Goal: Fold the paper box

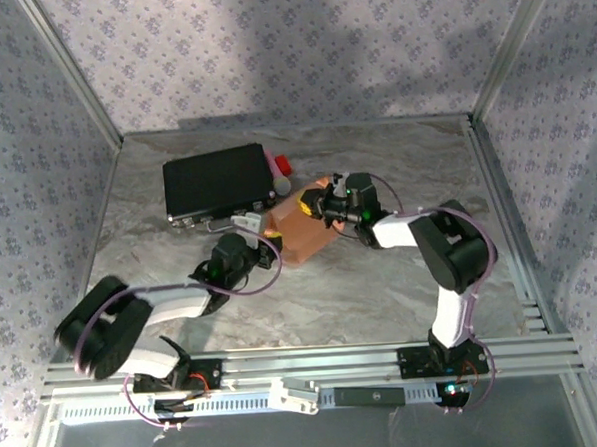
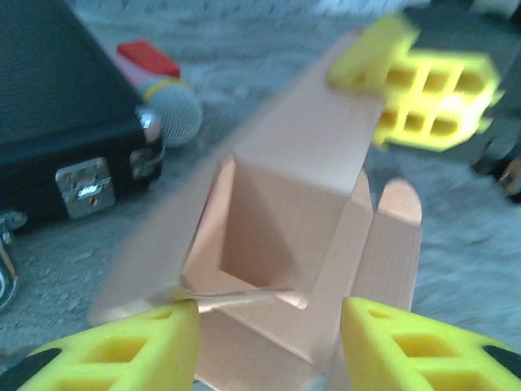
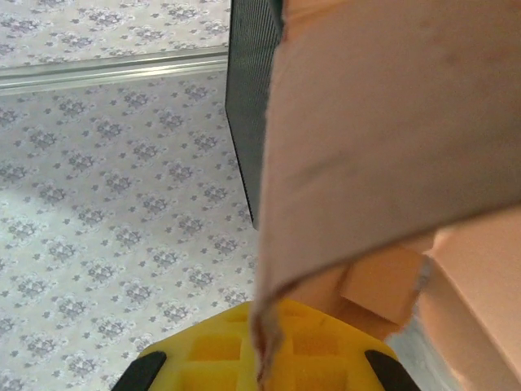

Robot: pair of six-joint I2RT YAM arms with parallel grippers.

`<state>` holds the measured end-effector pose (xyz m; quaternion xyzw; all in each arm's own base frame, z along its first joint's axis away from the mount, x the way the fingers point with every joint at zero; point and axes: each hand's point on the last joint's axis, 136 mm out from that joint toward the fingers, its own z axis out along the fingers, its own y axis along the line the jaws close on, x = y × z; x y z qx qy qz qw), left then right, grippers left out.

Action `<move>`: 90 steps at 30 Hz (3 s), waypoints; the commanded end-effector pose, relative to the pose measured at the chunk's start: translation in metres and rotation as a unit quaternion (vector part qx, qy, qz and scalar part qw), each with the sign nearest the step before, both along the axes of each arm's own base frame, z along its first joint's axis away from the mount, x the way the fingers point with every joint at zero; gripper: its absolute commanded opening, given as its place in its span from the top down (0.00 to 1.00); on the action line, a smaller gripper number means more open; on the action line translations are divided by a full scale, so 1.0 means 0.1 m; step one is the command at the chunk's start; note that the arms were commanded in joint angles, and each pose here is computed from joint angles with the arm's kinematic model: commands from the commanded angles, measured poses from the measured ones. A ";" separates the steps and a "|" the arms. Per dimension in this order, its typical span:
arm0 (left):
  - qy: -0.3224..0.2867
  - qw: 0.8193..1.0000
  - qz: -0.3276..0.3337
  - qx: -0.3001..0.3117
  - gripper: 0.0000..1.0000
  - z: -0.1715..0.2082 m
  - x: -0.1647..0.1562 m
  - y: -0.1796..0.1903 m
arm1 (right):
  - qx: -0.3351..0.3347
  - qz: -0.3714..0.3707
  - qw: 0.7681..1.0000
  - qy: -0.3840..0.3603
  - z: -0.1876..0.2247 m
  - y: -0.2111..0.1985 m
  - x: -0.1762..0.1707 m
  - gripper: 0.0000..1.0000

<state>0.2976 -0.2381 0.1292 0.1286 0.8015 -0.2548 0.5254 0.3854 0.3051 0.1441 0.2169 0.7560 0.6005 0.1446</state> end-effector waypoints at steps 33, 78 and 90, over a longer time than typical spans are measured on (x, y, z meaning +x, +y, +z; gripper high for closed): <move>0.068 0.991 -0.097 -0.069 0.60 -0.31 -0.14 -0.04 | 0.012 -0.074 0.996 -0.050 -0.08 -0.38 -0.30 1.00; 0.004 0.997 -0.074 -0.007 0.55 -0.42 0.20 -0.52 | 0.018 -0.074 0.996 -0.041 -0.17 -0.31 -0.22 1.00; 0.001 0.998 -0.058 -0.016 0.54 -0.44 0.26 -0.53 | 0.022 -0.086 0.995 -0.040 -0.25 -0.34 -0.18 1.00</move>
